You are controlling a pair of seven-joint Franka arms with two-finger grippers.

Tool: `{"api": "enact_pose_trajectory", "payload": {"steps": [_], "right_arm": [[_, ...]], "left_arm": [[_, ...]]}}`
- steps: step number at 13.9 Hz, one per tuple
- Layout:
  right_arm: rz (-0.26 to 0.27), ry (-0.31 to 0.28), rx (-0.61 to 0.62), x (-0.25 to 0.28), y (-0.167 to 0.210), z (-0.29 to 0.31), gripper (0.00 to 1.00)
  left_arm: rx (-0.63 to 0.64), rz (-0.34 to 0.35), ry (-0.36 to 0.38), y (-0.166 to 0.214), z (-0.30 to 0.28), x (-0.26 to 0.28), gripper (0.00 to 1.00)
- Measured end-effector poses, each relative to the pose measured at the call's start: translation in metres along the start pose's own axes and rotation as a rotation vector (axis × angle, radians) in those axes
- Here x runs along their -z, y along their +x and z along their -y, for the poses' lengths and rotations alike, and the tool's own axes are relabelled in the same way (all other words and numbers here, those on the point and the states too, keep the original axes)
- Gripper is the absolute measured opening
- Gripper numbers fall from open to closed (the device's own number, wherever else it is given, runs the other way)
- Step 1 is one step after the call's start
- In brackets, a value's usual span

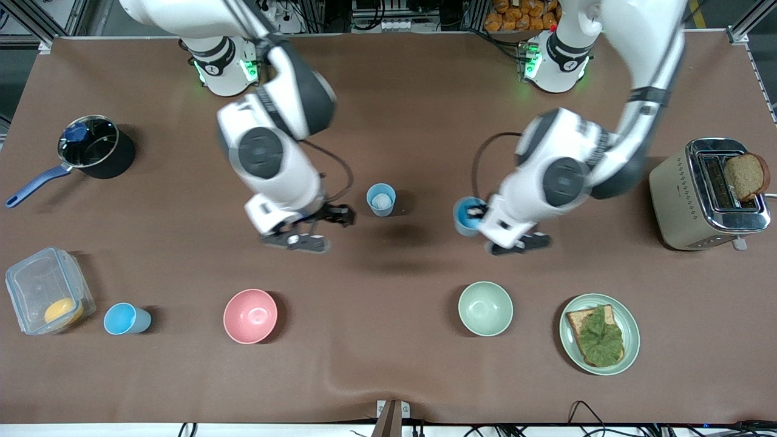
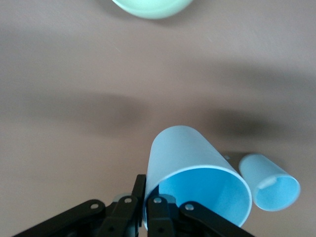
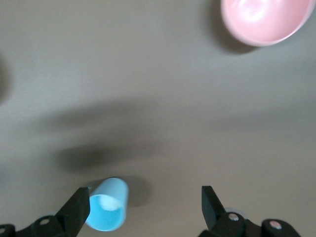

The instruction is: Stack blue cups with both arms

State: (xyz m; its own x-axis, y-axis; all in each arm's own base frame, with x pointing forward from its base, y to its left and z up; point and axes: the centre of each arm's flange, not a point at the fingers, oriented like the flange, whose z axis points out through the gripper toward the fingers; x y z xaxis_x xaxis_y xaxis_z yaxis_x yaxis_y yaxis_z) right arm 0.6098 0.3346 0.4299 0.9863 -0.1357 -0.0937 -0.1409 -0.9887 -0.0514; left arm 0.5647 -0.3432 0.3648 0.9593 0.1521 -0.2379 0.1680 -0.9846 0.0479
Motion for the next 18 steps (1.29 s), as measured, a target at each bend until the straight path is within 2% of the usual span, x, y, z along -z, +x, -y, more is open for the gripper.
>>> {"api": "enact_pose_trajectory", "payload": {"steps": [3, 6, 8, 10, 12, 15, 18], "right_arm": [[0.061, -0.018, 0.116, 0.032, 0.034, -0.092, 1.00], [0.076, 0.000, 0.185, 0.057, 0.063, -0.187, 1.00], [0.066, 0.016, 0.247, 0.066, 0.068, -0.240, 1.00], [0.035, 0.027, 0.262, 0.069, 0.057, -0.282, 1.00], [0.020, -0.004, 0.260, 0.066, 0.031, -0.302, 1.00], [0.013, -0.019, 0.270, 0.079, 0.001, -0.306, 1.00], [-0.001, -0.017, 0.265, 0.103, -0.013, -0.312, 1.00]], "left_arm": [[-0.008, 0.010, 0.012, -0.040, -0.063, -0.026, 0.05], [-0.031, 0.024, -0.021, -0.055, -0.095, -0.039, 0.05], [-0.036, 0.030, -0.056, -0.061, -0.107, -0.041, 0.05], [-0.043, 0.035, -0.065, -0.066, -0.115, -0.050, 0.05], [-0.044, 0.033, -0.073, -0.071, -0.126, -0.065, 0.05], [-0.045, 0.028, -0.086, -0.078, -0.140, -0.083, 0.05], [-0.051, 0.029, -0.085, -0.081, -0.143, -0.086, 0.05]]}}
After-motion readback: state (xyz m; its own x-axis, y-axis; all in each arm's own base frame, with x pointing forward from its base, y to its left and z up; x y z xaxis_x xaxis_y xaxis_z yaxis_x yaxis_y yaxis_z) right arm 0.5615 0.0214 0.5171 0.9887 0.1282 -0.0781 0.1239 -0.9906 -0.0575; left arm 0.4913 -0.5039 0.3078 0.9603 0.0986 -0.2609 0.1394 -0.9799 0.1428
